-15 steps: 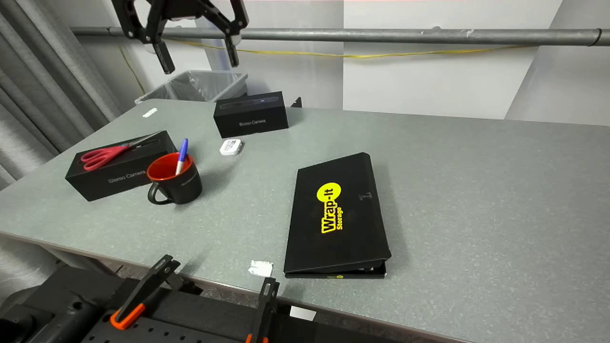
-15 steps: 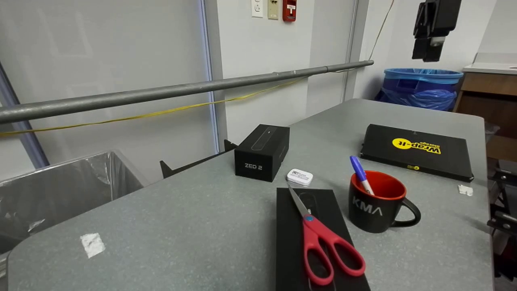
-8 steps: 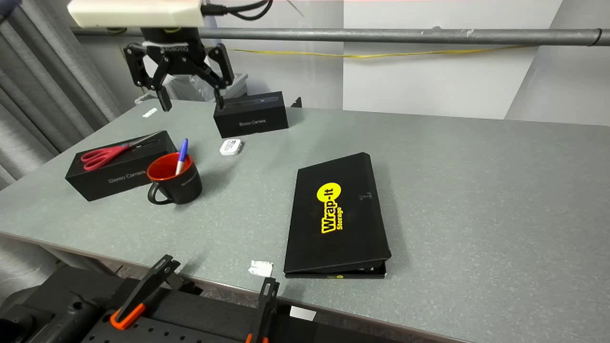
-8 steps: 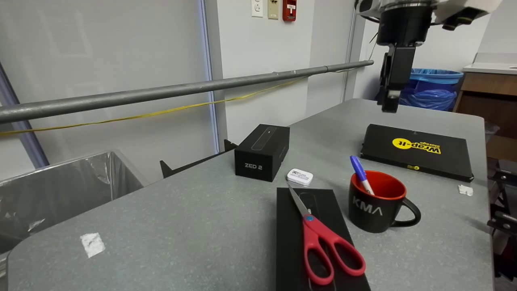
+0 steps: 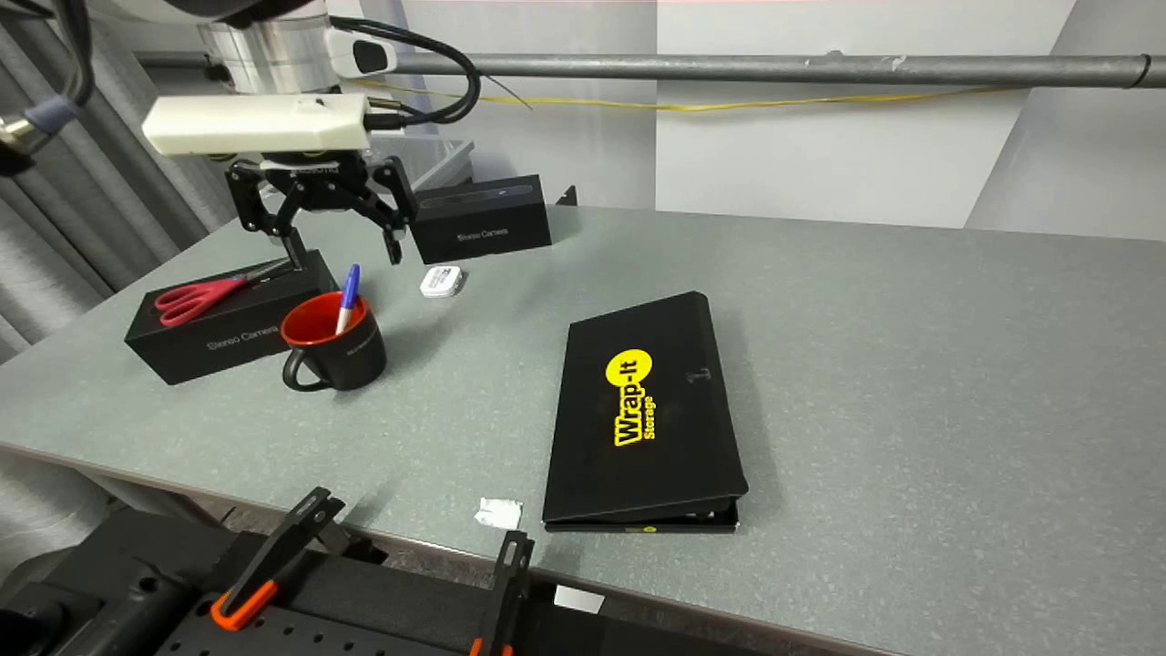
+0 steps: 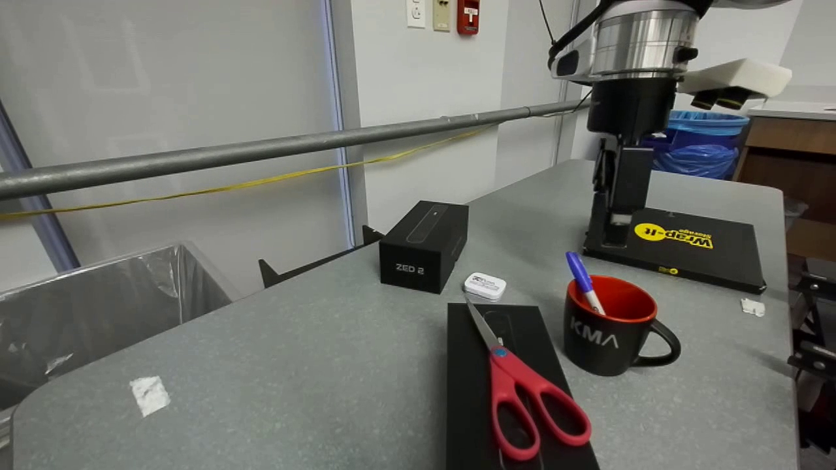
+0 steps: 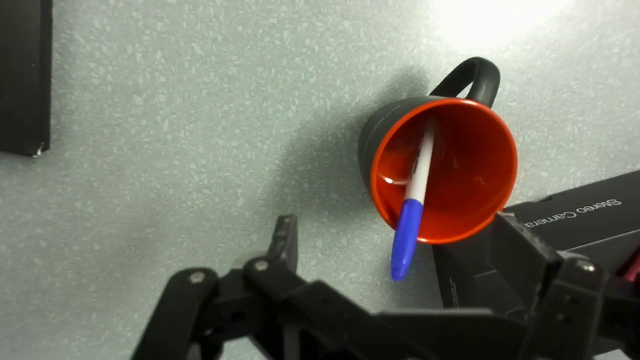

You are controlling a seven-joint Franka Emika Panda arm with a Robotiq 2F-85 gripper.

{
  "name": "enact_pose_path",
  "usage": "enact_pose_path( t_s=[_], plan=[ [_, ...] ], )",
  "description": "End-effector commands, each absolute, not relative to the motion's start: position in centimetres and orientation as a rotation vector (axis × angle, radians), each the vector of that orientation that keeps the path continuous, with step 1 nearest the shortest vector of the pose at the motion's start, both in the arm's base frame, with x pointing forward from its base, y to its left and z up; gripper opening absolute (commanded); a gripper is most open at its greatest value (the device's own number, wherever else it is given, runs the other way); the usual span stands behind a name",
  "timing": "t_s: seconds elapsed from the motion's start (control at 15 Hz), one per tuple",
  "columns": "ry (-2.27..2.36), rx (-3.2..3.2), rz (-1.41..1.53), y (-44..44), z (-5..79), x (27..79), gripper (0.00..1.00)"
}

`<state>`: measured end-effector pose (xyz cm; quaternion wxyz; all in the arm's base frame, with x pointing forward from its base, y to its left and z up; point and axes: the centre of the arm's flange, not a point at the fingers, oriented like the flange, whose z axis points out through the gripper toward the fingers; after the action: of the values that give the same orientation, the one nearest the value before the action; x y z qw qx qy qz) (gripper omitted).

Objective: Remove the marker from the mug and put it on the table

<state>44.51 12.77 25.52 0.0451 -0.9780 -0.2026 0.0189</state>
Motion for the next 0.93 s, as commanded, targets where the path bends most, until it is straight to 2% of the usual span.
enact_pose_path(
  t_s=[0.0, 0.27, 0.33, 0.4, 0.53, 0.87],
  plan=[
    [-0.599, -2.971, 0.011, 14.3, 23.8, 45.1, 1.00],
    [-0.595, -2.967, -0.006, 15.0, 22.4, 45.3, 1.00],
    [-0.594, -2.961, -0.001, 15.1, 22.1, 45.3, 0.97],
    [-0.592, -2.954, -0.001, 15.2, 21.9, 45.3, 0.74],
    [-0.577, -2.939, 0.001, 15.4, 21.8, 45.2, 0.68],
    [-0.530, -2.915, -0.044, 15.9, 22.6, 45.4, 0.27]
  ],
)
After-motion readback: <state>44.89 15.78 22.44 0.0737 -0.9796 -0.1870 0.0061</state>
